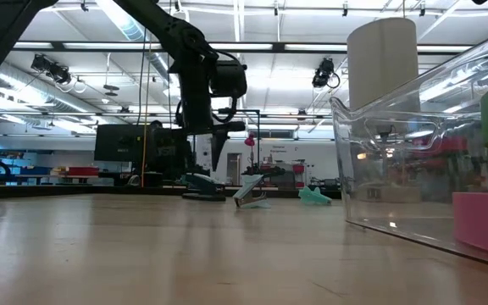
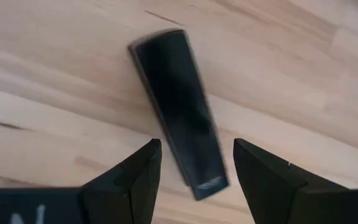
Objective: Pick and place Stapler, Stapler remover, tape
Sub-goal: Put the black stapler into the right transparent bin
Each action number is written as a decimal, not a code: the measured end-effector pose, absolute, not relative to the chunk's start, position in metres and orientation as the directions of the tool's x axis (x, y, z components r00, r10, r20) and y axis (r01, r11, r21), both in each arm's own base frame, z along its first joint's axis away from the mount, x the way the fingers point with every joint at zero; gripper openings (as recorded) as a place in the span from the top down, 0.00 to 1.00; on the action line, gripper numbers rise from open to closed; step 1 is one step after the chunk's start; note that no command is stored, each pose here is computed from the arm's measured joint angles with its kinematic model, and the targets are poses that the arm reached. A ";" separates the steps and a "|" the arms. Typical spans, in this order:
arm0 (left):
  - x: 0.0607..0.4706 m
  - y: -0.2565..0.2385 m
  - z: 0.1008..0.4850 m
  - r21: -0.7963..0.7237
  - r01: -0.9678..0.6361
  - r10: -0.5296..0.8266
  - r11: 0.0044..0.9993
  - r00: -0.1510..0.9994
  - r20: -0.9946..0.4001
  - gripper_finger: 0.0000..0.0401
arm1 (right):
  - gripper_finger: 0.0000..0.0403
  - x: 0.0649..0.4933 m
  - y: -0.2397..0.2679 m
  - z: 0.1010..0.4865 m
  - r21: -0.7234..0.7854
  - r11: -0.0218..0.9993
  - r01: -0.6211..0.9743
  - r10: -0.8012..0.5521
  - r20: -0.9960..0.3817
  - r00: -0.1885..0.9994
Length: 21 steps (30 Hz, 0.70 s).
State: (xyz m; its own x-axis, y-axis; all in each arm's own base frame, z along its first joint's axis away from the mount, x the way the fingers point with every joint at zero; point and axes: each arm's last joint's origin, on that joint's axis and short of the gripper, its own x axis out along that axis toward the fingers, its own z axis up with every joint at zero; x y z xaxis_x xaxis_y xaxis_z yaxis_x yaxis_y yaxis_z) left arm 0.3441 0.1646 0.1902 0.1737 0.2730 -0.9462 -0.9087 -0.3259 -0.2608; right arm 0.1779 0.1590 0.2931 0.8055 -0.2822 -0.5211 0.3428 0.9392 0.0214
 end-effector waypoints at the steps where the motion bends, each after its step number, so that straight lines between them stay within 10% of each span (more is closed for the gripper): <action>1: 0.346 0.165 0.191 -0.276 -0.904 0.279 -0.326 0.187 -0.942 0.49 | 0.71 0.178 0.159 0.293 0.021 0.939 0.343 -0.282 -0.521 0.806; 21: 0.354 0.160 0.188 -0.317 -0.893 0.220 -0.319 0.256 -0.941 0.49 | 0.71 0.178 0.159 0.293 0.021 0.940 0.341 -0.280 -0.523 0.805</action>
State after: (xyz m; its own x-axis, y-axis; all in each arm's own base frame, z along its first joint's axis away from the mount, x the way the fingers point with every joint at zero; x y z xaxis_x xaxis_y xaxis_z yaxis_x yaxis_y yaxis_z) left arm 0.3536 0.1601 0.1877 0.2559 0.2199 -0.9414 -0.8931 -0.3189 -0.3173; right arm 0.1779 0.1590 0.2930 0.8049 -0.2804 -0.5229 0.3408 0.9399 0.0207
